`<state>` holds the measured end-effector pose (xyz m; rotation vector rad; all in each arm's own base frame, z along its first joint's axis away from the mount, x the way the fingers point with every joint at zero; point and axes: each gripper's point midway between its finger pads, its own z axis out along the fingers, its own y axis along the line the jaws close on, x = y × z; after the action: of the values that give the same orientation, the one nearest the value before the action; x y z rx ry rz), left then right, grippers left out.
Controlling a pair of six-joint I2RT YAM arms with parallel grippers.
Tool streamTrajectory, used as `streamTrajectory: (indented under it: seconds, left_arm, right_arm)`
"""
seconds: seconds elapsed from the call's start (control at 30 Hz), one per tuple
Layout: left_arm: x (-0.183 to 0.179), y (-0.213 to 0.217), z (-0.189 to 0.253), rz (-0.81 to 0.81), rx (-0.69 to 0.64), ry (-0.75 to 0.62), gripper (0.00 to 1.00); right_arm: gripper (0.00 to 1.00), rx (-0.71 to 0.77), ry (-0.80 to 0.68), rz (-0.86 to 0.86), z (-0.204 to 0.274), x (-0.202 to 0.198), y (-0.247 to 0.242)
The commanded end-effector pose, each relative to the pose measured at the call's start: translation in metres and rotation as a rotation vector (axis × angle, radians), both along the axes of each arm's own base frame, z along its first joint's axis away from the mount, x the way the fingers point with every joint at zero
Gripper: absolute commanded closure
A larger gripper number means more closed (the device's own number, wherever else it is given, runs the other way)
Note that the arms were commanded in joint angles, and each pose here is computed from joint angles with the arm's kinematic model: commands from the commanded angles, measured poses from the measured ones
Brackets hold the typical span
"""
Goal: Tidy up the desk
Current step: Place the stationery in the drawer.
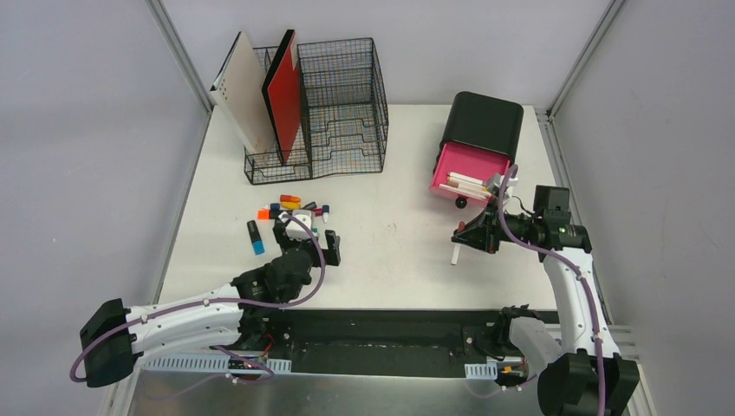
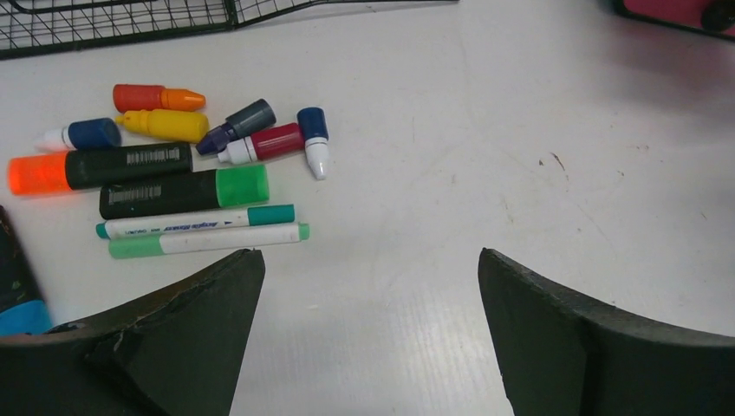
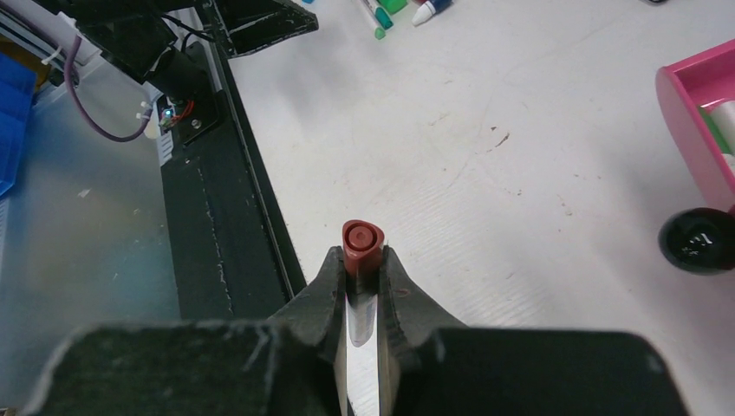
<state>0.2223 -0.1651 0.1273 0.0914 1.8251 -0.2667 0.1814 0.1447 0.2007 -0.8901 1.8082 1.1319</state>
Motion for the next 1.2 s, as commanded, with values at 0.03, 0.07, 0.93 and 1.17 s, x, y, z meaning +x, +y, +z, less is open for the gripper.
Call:
streamTrajectory:
  seconds: [0.03,0.07,0.93,1.17]
  left_arm:
    - [0.002,0.003,-0.006,0.049,-0.049,0.021,0.04]
    - [0.002,0.003,-0.008,0.052,-0.048,0.025,0.05]
    - [0.0,0.018,-0.014,0.12,-0.086,0.027,0.05]
    - [0.0,0.02,-0.015,0.131,-0.089,0.03,0.06]
  right_arm:
    - [0.99,-0.06,-0.127,-0.028,0.015,0.011,-0.008]
    - [0.97,-0.072,-0.137,-0.031,0.014,0.012,-0.009]
    - [1.0,-0.589,-0.36,-0.405,0.084,0.166,-0.076]
    - [1.0,-0.752,-0.394,-0.393,0.067,0.202,-0.061]
